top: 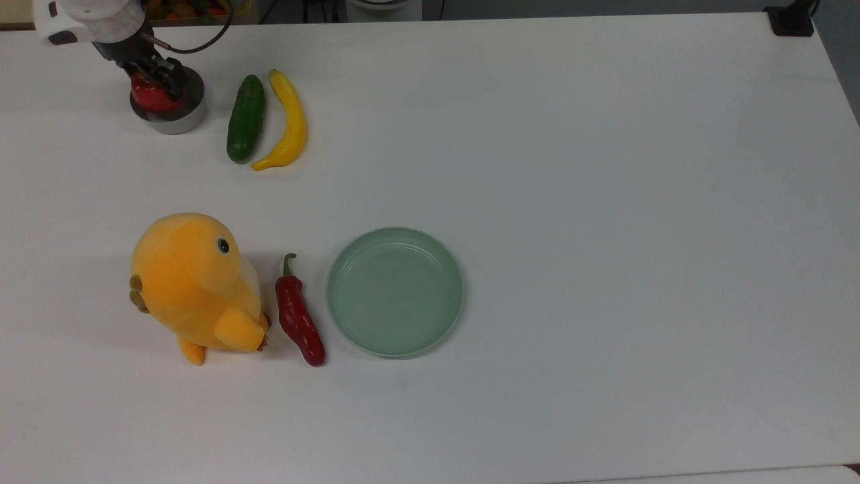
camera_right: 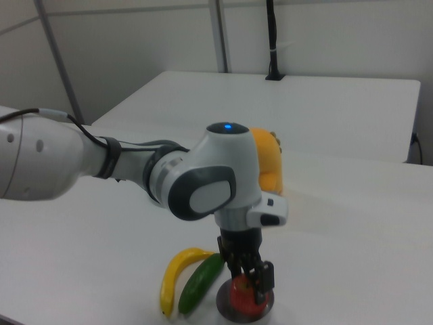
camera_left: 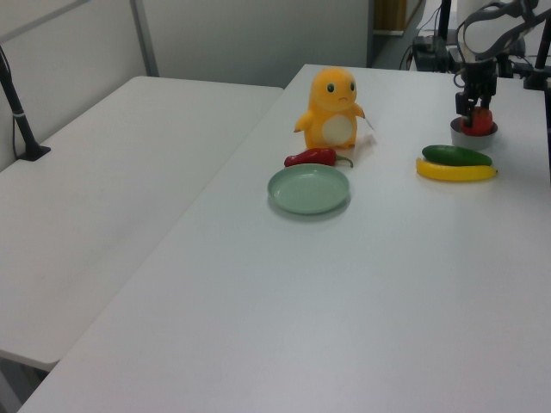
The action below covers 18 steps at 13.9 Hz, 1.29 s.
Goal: Red apple placed in the center of the desktop
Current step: 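Close the gripper on the red apple, then lift the apple out of the bowl and carry it toward the plate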
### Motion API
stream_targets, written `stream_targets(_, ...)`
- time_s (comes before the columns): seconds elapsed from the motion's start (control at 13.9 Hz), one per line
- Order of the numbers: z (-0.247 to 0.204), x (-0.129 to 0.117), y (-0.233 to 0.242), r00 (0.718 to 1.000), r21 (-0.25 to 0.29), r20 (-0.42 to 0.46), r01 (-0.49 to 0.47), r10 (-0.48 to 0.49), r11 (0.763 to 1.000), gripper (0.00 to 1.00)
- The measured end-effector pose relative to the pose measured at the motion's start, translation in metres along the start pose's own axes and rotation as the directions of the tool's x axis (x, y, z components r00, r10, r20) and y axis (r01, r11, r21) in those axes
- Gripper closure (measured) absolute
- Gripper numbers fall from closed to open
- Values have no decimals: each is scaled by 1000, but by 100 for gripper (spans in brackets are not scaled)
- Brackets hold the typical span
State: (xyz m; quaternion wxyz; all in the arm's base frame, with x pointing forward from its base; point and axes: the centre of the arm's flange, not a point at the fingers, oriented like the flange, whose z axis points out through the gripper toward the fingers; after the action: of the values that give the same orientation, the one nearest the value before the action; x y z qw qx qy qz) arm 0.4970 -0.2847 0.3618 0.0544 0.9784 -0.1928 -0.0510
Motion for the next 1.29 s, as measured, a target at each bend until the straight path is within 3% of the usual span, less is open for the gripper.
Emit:
stream_targets(0.5, -73, -3, -56, 988, -14, -130, 85, -87, 996, 24)
stream_targets(0.94, -137, -13, -198, 950, -3, -251, 191, -185, 982, 26)
stream_targets(1.15, -130, -35, -277, 938, 4, -239, 260, -252, 966, 26)
stream_targets(1.29, -121, -42, -298, 932, 2, -223, 295, -287, 956, 26)
